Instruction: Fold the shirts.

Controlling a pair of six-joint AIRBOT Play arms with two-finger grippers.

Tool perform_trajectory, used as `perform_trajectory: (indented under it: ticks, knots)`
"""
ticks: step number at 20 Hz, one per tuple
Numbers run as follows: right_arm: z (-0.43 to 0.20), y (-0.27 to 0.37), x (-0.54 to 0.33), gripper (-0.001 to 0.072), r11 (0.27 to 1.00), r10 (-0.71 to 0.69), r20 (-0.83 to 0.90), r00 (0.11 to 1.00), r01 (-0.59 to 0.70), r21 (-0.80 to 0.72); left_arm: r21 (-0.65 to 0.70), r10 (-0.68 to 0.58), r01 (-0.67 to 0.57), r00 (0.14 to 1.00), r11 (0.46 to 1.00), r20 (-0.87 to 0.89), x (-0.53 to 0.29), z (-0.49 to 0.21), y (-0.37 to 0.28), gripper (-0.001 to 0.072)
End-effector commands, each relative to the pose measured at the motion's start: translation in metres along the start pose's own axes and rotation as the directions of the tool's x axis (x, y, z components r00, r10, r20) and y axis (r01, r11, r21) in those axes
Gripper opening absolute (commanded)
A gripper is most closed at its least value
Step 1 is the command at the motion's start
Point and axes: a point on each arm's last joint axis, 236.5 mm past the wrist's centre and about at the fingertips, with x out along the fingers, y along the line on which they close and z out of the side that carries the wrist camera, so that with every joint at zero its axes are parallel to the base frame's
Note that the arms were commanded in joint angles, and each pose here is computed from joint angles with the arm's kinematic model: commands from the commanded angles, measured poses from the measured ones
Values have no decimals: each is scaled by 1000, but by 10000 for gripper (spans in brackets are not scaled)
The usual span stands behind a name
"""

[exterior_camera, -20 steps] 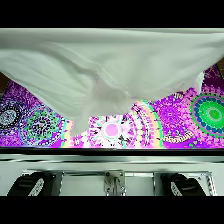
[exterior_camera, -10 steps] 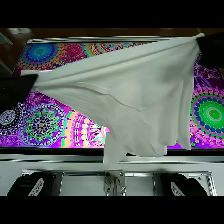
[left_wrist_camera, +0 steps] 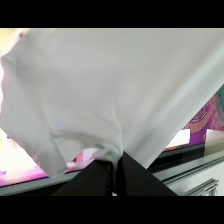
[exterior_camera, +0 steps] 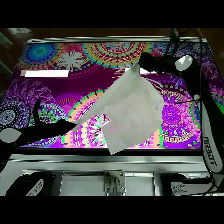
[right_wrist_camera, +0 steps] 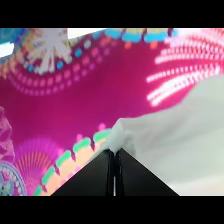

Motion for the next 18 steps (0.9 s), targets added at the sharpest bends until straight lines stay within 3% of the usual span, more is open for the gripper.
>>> perform_trajectory:
  ticks: [1, 2, 3, 4, 7, 10, 11, 13, 18]
  knots:
    - [-106, -12, 47, 62, 993, 70, -360, 930, -32, 110, -48, 8, -11, 997, 999, -75, 20, -25, 10, 44]
    - [-116, -13, 46, 89, 994, 76, -399, 914, -37, 106, -57, -6, 3, 999, 998, -49, 21, -19, 6, 44]
    - [-117, -12, 41, 365, 994, 80, -412, 908, -40, 105, -80, -29, 28, 999, 996, -23, 21, -13, 0, 45]
    - [-112, -13, 32, 706, 994, 84, -412, 907, -45, 104, -98, -48, 49, 999, 994, 8, 21, -6, -4, 44]
    - [-72, -23, -20, 703, 996, 75, -355, 932, -50, 78, -101, -71, 76, 996, 992, 56, 18, 8, -13, 44]
    - [-65, -92, -108, 693, 990, -126, -422, 898, 138, -3, -2, -96, 96, 992, 995, 87, 10, 23, -30, 45]
    - [-80, -118, -140, 693, 976, -186, -497, 848, 218, 7, 33, -107, 104, 989, 994, 101, 6, 29, -37, 44]
    - [-120, -146, -188, 693, 957, -169, -632, 757, 279, 79, 96, -126, 115, 984, 989, 125, -1, 40, -50, 45]
    - [-253, -158, -189, 693, 894, -55, -681, 730, 340, 293, 149, -151, 129, 977, 980, 153, -11, 52, -67, 44]
